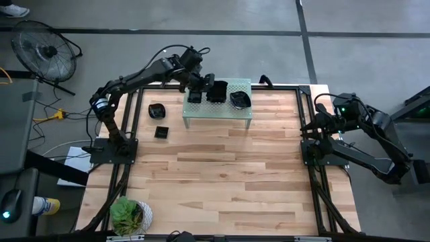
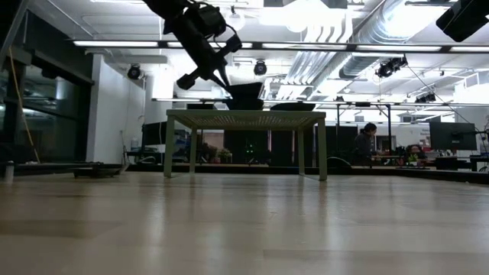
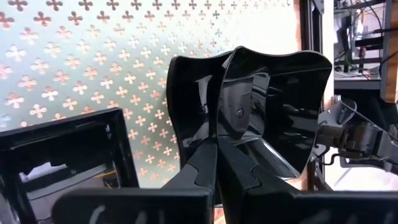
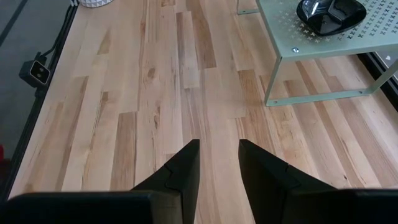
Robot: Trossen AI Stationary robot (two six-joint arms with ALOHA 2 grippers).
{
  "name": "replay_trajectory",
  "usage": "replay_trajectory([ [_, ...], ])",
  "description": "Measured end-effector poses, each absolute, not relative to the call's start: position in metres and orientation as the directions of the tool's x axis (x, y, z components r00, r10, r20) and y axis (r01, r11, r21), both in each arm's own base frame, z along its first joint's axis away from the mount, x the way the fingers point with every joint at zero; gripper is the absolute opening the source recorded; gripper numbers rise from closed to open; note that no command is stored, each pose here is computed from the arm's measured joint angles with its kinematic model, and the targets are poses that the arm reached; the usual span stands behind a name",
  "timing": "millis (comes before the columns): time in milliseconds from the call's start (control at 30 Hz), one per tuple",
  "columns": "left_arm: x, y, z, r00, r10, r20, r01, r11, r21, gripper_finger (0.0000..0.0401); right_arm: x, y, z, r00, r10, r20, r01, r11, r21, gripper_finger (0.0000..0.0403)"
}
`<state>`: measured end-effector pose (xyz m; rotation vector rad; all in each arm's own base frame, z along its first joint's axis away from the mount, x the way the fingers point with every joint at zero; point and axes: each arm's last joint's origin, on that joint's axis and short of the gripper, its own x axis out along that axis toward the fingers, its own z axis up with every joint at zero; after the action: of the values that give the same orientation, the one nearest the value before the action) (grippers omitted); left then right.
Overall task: Pick & Place Mini shaped plates
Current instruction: Stack the wave square shaped plate on top of the wave square shaped plate on the shelf
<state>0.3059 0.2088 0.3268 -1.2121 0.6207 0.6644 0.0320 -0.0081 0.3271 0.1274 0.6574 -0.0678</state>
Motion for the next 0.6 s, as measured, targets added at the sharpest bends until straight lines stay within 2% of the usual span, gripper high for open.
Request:
replay_trajectory([
  [600,0.315,0.207,0.317,0.636,0.121,-0.762,-0.766,0.218,-0.604,0.0000,0.032,-0.008,0.327,0.790,-0.022,-0.613,0.103,0.990,0.097,0.0106],
])
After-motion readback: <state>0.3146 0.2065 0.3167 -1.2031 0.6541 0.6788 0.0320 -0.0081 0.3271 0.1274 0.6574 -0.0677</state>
